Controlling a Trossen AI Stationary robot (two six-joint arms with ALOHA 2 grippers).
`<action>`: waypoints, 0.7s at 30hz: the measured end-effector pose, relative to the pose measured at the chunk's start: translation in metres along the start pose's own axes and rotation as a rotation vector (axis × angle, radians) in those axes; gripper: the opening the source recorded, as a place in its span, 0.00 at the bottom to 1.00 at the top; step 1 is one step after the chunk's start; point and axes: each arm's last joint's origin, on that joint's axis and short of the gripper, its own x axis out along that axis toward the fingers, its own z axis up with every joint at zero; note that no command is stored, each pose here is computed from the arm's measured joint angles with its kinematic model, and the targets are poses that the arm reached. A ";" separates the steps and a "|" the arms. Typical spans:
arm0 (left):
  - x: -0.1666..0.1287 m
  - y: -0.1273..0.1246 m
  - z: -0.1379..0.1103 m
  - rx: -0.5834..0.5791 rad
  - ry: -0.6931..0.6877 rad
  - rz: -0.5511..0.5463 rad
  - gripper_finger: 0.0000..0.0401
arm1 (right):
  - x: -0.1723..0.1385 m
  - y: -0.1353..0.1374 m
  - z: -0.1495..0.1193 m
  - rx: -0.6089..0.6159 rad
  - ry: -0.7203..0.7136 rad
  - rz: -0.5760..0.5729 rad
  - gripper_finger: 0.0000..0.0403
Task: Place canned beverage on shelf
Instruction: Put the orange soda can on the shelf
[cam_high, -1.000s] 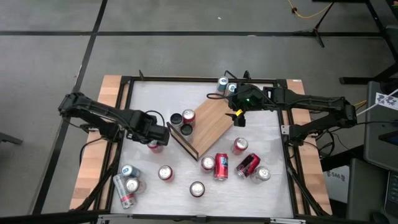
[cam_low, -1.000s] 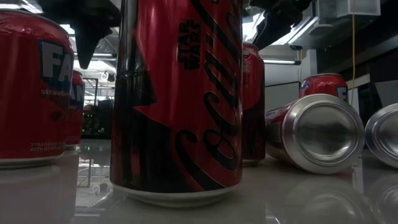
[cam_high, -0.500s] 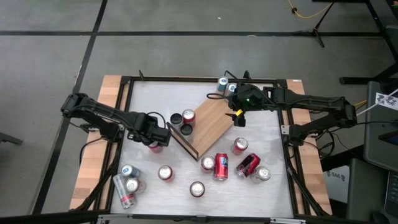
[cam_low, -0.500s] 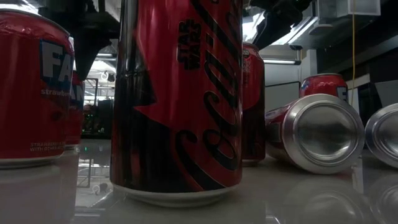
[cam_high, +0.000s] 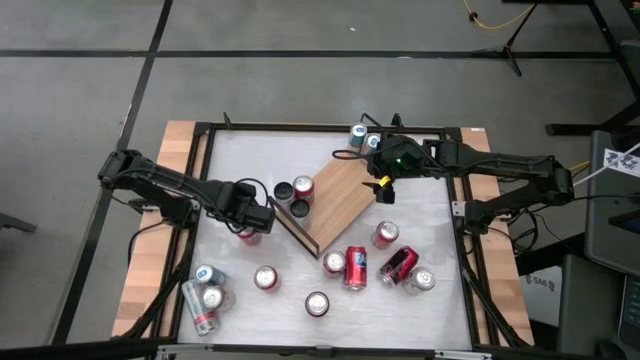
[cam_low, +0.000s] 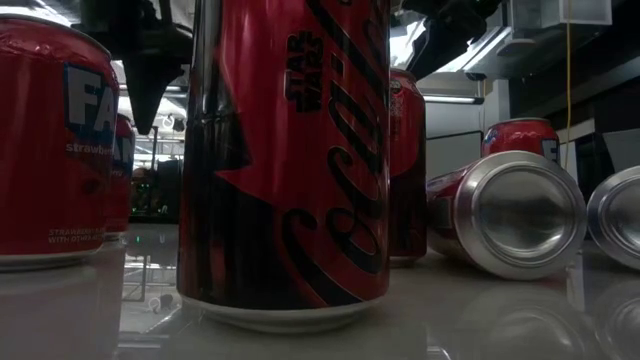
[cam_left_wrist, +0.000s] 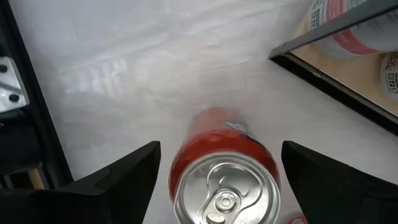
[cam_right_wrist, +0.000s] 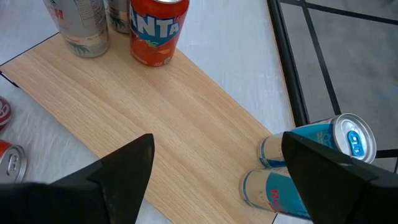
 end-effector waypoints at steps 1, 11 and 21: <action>0.000 0.000 0.000 -0.004 0.012 0.000 0.81 | 0.000 0.000 0.000 0.000 0.000 0.000 0.85; 0.000 0.000 -0.001 -0.092 0.050 0.001 0.81 | 0.000 0.000 0.000 0.000 0.000 0.000 0.85; -0.001 -0.002 -0.004 -0.082 0.051 -0.024 0.81 | 0.000 0.000 0.000 0.000 0.000 0.000 0.85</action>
